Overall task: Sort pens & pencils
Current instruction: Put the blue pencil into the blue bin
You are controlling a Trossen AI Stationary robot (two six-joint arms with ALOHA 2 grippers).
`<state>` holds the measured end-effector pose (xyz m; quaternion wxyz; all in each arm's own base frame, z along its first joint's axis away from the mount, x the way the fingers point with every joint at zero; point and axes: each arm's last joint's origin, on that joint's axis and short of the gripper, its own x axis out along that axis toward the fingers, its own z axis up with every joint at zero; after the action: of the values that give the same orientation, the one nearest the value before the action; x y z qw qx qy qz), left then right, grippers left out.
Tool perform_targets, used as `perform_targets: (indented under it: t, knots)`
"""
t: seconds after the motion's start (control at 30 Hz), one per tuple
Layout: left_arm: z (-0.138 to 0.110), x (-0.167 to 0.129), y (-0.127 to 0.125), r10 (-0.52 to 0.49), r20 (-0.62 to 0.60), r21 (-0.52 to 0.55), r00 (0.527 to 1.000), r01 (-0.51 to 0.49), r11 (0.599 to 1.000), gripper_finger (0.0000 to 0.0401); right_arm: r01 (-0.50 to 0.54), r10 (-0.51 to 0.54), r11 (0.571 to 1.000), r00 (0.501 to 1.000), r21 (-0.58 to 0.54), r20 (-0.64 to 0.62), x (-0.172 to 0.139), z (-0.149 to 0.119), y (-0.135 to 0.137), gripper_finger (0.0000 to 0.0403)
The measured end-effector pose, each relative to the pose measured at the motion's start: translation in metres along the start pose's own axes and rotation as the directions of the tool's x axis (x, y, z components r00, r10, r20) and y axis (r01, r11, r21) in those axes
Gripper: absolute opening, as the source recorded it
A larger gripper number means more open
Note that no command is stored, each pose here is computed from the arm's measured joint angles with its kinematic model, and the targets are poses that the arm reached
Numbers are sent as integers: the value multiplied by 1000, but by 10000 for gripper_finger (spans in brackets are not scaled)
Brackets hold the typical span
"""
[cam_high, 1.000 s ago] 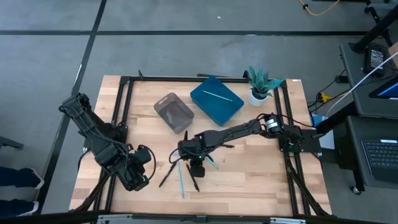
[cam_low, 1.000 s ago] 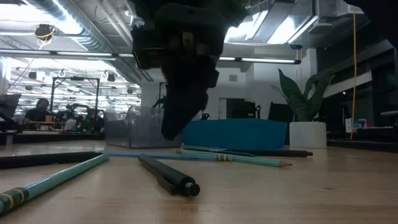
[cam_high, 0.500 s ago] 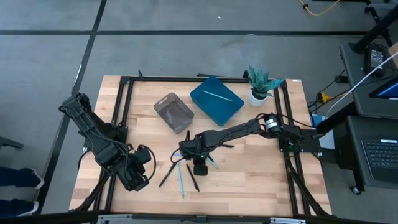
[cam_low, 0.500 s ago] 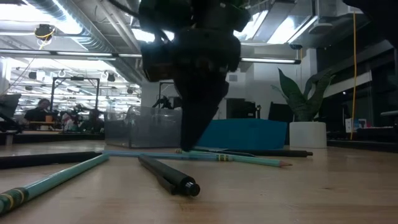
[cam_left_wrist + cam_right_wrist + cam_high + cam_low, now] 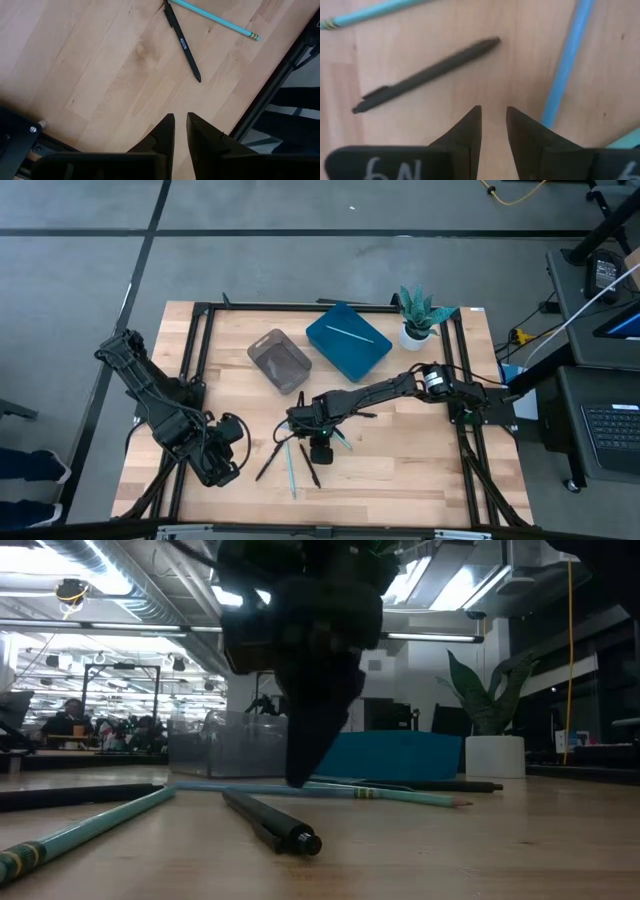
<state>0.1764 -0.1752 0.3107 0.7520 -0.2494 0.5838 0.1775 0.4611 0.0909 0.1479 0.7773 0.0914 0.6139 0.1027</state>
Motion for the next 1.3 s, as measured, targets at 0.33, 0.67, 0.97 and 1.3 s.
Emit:
perform_targets:
  t: [0.33,0.67,0.97,1.3]
  knots:
    - [0,0,0,0,0,0,1000,0,1000,43,25,-25,999,1000,-38,7,-9,5,-1,92]
    - [0,0,0,0,1,0,1000,0,1000,43,40,-41,999,999,-27,-26,-12,4,-15,92]
    - [0,0,0,0,1,-1,1000,0,1000,43,44,-45,999,999,-20,-22,-14,5,-22,92]
    - [0,0,0,0,1,-2,1000,0,1000,43,56,-56,998,998,-21,-20,-15,5,-24,92]
